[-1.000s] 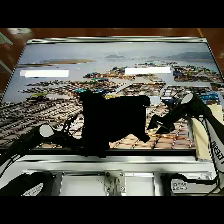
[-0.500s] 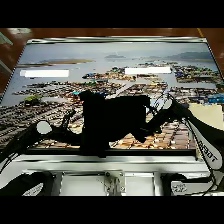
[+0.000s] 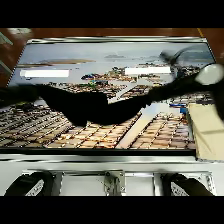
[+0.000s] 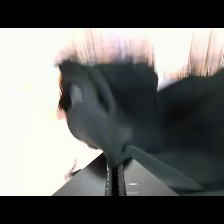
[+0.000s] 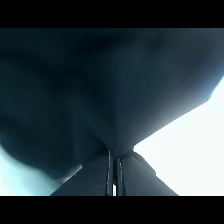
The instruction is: Fold the shirts.
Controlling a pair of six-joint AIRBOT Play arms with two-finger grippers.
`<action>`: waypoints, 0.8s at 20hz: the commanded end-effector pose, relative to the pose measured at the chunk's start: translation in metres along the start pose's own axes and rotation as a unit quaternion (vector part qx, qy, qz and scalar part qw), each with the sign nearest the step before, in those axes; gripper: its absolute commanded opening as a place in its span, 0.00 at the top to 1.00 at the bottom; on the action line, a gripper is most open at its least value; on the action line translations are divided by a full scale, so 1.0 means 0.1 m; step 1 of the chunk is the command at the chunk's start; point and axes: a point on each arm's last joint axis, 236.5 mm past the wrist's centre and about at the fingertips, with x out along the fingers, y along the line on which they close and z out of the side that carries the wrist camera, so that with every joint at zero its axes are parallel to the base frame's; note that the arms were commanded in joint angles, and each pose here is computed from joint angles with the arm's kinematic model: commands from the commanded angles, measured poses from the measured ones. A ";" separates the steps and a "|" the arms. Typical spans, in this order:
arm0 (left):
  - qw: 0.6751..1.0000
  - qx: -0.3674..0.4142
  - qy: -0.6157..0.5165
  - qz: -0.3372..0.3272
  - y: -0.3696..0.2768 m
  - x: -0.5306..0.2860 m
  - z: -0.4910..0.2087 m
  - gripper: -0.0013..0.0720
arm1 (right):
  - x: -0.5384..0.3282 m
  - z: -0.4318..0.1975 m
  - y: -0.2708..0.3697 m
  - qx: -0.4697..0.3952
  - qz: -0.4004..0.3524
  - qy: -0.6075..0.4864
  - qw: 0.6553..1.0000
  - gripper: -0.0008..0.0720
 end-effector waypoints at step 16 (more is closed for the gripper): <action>0.973 0.036 -0.171 0.152 0.28 -1.79 0.92 0.93 | -2.71 -0.29 -0.03 0.132 -0.265 -0.176 0.939 0.91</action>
